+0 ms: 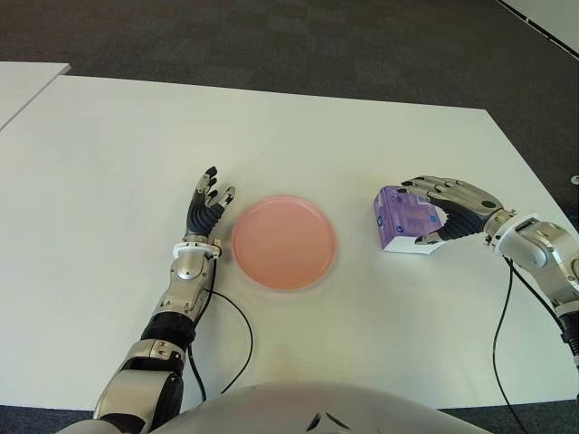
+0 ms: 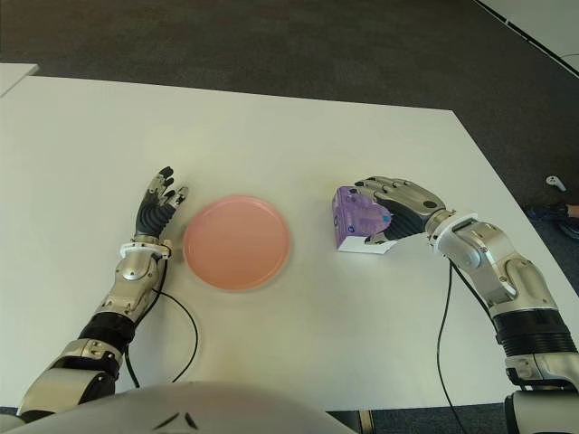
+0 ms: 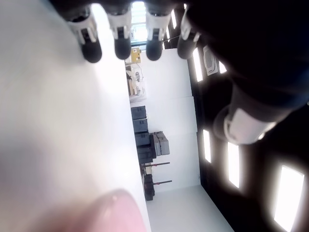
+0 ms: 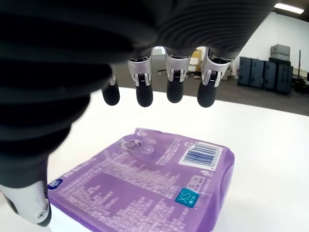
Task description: Put the tissue paper into the plate.
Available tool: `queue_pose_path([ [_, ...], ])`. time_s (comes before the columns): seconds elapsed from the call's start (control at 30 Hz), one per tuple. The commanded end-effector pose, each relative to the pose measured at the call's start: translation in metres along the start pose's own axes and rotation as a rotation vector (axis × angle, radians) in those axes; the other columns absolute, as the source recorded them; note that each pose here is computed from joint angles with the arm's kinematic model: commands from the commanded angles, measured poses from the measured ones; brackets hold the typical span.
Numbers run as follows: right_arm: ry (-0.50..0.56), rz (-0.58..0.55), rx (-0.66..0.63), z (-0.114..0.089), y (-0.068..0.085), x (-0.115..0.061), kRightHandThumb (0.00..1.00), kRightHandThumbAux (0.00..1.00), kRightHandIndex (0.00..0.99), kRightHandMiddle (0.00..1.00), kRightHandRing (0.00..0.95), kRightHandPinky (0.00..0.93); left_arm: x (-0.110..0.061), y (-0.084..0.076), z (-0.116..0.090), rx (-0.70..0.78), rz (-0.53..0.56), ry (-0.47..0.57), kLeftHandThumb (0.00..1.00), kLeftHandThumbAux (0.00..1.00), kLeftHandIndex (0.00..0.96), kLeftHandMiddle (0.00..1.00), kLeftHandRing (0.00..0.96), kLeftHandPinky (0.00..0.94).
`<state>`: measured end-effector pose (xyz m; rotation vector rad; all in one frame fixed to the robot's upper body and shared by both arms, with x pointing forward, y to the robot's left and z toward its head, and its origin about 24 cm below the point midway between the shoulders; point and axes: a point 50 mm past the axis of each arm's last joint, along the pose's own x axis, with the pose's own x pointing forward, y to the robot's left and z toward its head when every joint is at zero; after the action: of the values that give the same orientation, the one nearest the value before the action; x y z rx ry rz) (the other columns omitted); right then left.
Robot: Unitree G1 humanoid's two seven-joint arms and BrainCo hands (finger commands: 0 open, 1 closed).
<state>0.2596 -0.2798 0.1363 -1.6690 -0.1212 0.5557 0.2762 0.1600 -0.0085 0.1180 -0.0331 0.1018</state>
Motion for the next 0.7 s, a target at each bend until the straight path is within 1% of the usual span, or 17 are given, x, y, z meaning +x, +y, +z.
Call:
queue_pose_path([
  [0.03,-0.003,0.014,0.004,0.0025,0.0001,-0.0025,0.087,0.663,0.016,0.041,0.006,0.019,-0.0071,0.0012,-0.0126,0.001,-0.001,0.066,0.0,0.572,0.0,0.0,0.0,0.0],
  [0.27,-0.003,0.014,0.01,0.0037,-0.0017,-0.0048,0.063,0.665,0.006,0.032,0.0,0.012,-0.0077,0.0014,-0.0125,0.0,0.004,0.066,0.0,0.584,0.0,0.0,0.0,0.0],
  [0.37,-0.007,0.021,0.017,0.0045,-0.0019,-0.0064,0.06,0.664,0.006,0.03,0.0,0.011,-0.008,0.0016,-0.0129,0.011,-0.003,0.066,0.0,0.574,0.0,0.0,0.0,0.0],
  [0.7,-0.005,0.059,0.024,0.006,0.0022,-0.0064,0.084,0.659,0.005,0.023,0.0,0.006,-0.008,0.0022,-0.013,0.012,-0.015,0.065,0.0,0.549,0.0,0.0,0.0,0.0],
])
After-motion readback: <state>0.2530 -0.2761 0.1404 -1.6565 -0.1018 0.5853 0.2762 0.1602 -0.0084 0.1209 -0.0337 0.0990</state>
